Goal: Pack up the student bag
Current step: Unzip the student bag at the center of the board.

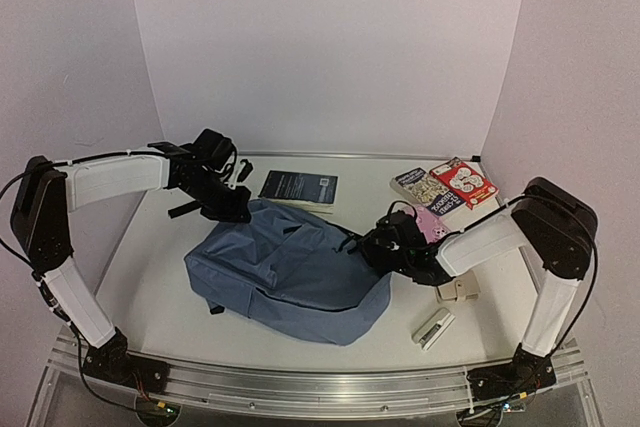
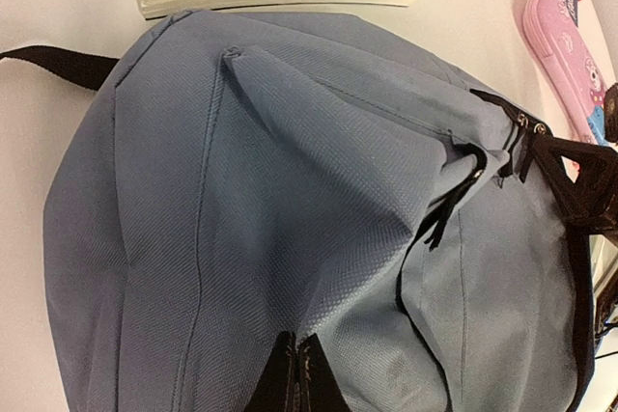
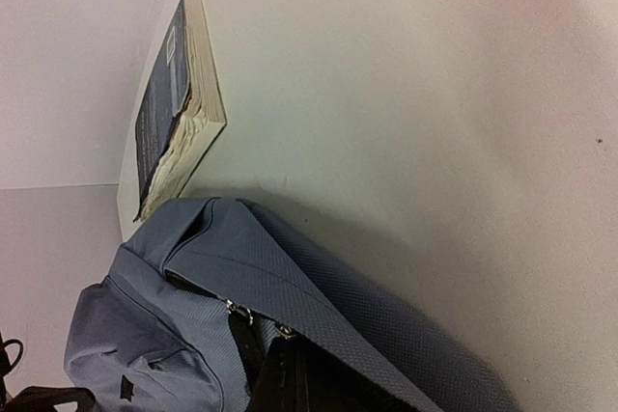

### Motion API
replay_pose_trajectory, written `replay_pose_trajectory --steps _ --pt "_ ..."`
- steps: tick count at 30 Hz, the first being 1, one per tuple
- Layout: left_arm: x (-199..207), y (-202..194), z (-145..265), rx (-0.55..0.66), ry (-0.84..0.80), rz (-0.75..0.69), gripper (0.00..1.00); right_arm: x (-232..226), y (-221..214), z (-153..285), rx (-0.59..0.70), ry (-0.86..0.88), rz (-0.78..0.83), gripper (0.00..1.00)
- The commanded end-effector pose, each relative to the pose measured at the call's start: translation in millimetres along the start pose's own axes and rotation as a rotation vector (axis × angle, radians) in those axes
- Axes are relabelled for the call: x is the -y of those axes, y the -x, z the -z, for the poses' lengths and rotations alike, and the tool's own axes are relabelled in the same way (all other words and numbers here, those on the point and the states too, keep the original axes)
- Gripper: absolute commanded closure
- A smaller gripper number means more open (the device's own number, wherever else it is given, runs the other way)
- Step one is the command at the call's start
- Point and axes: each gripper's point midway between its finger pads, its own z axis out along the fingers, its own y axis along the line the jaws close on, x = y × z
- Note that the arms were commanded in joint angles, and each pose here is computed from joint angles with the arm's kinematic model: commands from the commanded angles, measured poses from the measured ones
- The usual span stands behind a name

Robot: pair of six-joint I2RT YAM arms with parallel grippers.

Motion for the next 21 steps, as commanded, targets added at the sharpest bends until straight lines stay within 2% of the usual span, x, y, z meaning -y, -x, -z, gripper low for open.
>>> replay_pose_trajectory --steps 1,14,21 --pt "-29 16 14 0.073 0.113 0.057 1.0 14 11 17 0.026 -0.048 -0.007 1.0" --pt "-48 18 7 0.068 0.156 0.11 1.0 -18 -8 56 -0.151 0.032 0.03 1.0" --pt "-50 17 3 0.067 0.161 0.125 1.0 -15 -29 71 -0.291 0.023 0.063 1.0"
